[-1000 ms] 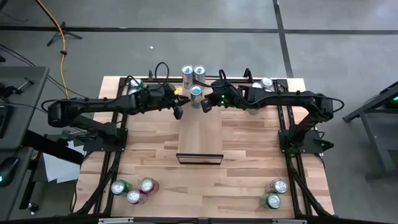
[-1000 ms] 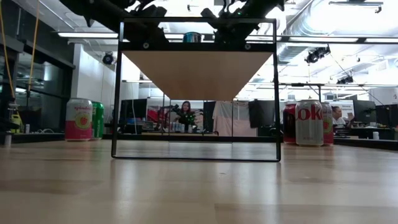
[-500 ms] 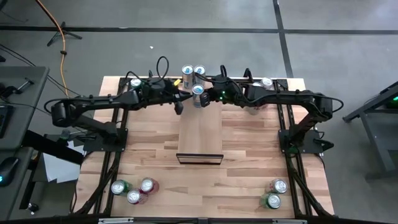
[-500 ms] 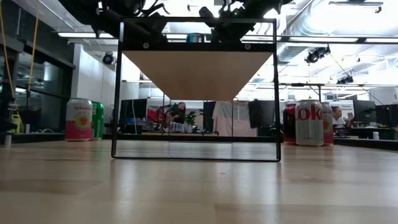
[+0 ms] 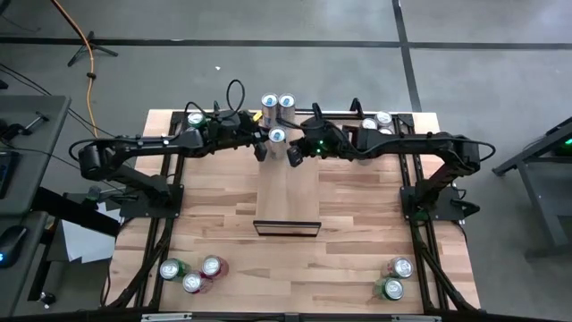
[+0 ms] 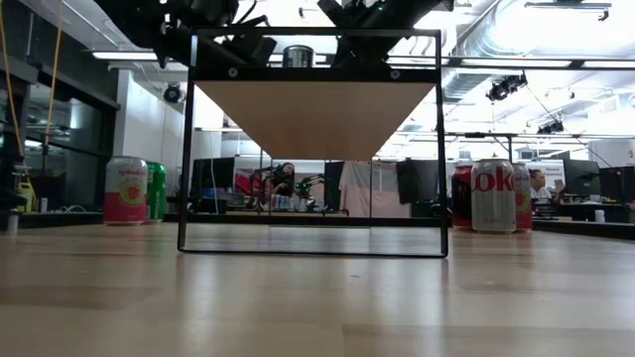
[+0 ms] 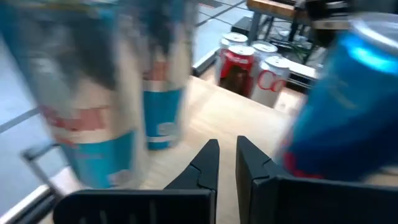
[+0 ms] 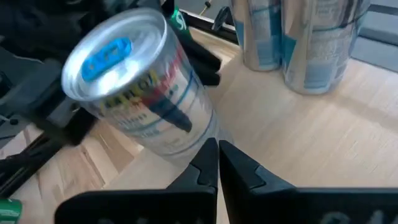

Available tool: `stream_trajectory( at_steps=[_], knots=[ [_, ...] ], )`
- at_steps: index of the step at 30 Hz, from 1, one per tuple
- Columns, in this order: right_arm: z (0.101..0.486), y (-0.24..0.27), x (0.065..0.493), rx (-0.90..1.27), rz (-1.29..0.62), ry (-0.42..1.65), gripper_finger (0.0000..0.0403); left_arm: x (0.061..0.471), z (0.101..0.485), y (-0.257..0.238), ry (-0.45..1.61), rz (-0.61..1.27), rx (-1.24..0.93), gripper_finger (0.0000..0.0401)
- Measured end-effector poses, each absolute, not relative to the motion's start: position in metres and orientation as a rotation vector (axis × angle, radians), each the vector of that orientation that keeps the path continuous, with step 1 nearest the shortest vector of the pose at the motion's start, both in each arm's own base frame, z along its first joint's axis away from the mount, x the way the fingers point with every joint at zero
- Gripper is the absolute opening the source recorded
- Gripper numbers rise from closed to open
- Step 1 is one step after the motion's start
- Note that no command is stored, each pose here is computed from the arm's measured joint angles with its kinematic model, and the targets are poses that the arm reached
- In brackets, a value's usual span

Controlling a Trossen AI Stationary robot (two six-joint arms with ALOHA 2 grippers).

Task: Place canned beverage on shelf
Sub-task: Put the blue soda can on the shelf

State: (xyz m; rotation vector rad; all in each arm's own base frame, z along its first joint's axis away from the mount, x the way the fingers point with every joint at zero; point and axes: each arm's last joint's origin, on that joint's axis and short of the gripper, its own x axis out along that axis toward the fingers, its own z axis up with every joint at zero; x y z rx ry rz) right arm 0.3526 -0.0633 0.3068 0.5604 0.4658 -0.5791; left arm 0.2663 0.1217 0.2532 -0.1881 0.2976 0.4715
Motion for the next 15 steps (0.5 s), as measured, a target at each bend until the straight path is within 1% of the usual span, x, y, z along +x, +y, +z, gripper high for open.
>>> stream_trajectory(
  at_steps=[5, 9, 12, 15],
  knots=[
    [0.317, -0.057, 0.348, 0.499, -0.568, 0.557, 0.0000, 0.258, 0.260, 0.124, 0.308, 0.483, -0.148, 0.0000],
    [0.348, -0.057, 0.340, 0.381, -0.544, 0.629, 0.0000, 0.237, 0.279, 0.119, 0.296, 0.504, -0.114, 0.0000],
    [0.381, -0.056, 0.337, 0.304, -0.493, 0.585, 0.0000, 0.218, 0.297, 0.111, 0.266, 0.507, -0.108, 0.0000],
    [0.418, -0.055, 0.334, 0.280, -0.435, 0.483, 0.0001, 0.198, 0.312, 0.100, 0.227, 0.506, -0.118, 0.0000]
  ],
)
